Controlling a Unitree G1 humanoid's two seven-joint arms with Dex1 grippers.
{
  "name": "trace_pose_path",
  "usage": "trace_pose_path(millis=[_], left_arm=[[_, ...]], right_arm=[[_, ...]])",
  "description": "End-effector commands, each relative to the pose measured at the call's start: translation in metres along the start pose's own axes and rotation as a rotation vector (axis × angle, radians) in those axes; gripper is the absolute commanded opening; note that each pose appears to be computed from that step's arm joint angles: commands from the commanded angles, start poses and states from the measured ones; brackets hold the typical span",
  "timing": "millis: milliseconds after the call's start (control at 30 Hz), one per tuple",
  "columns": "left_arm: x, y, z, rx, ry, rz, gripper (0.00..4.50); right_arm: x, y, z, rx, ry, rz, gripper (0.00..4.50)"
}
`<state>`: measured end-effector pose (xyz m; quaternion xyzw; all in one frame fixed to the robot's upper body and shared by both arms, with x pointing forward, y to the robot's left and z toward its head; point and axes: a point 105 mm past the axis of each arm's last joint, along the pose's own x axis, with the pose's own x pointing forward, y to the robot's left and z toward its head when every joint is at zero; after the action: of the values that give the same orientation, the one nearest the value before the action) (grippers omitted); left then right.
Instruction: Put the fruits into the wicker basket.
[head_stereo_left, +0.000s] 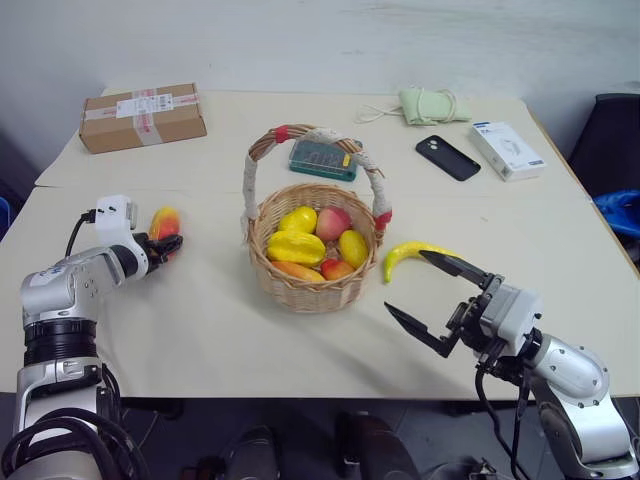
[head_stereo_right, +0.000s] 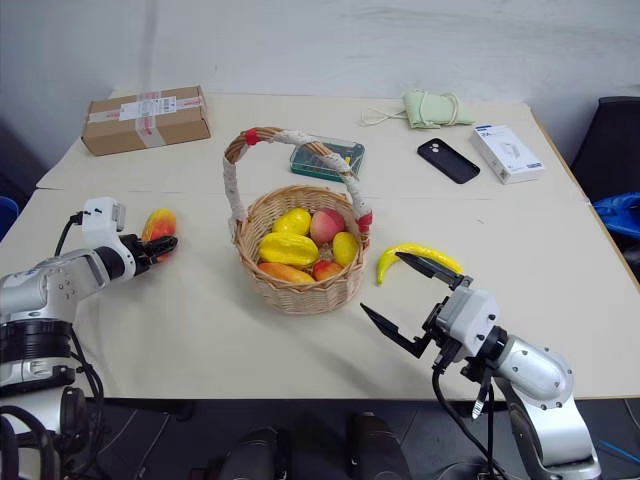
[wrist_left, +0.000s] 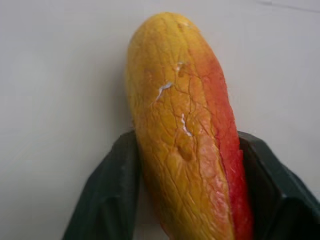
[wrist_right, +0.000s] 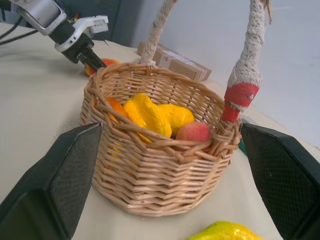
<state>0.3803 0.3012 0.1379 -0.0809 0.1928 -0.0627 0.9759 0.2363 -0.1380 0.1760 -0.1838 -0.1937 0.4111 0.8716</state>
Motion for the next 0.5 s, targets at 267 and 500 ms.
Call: trace_pose_path(millis=[267,500], left_arm=[[-0.082,-0.030,0.041,0.436,-0.152,-0.480,1.72],[-0.120,-0.158,0.015,0.751,-0.027,-1.129,1.72]], right_arm=[[-0.056,-0.040,-0.008,-0.168,0.158,-0.160,4.50],[-0.065,-0.044,0.003,-0.148,0.166,-0.181,4.50]])
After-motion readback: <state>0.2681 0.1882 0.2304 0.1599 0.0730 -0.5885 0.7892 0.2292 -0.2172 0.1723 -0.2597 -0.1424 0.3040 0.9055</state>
